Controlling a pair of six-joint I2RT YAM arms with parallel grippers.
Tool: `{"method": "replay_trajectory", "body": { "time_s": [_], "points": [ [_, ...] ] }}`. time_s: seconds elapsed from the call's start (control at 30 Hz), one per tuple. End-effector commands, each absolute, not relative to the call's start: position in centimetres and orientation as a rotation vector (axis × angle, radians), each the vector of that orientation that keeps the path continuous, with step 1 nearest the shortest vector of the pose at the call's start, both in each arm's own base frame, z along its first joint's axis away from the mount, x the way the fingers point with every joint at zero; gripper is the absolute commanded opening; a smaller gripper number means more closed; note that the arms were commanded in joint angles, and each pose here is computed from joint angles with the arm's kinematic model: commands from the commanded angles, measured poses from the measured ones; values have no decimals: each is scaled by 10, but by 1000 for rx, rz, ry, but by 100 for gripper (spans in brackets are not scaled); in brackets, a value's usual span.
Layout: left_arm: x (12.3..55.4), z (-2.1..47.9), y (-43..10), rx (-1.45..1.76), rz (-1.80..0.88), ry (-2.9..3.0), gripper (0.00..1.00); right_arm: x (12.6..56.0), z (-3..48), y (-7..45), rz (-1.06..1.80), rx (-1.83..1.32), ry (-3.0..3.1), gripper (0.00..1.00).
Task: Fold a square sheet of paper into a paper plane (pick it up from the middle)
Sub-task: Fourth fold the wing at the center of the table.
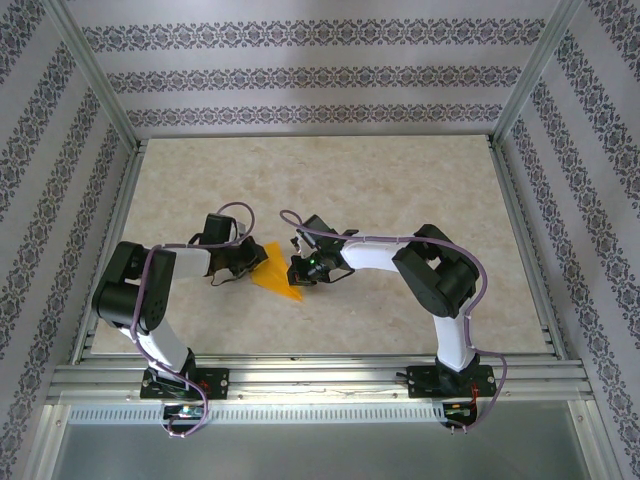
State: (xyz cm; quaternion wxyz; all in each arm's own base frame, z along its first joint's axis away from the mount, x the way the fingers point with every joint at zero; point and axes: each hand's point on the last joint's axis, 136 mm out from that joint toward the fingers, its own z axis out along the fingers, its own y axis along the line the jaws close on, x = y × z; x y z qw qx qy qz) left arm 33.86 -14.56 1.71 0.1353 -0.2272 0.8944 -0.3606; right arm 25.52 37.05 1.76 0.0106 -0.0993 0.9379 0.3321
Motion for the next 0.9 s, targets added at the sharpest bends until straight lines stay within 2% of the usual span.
{"method": "replay_trajectory", "body": {
  "time_s": [0.0,0.23,0.57,0.87],
  "points": [
    [332,0,-128,-726,-952,2627,7,252,29,371,1029,-344,2945,0],
    [323,-6,-127,-745,-948,2631,6,273,68,413,1184,-405,2825,0],
    [324,-2,-127,-738,-947,2617,5,290,33,417,1061,-342,2890,0],
    [330,5,-125,-722,-935,2599,5,269,-6,388,879,-370,2998,0]
  ]
}}
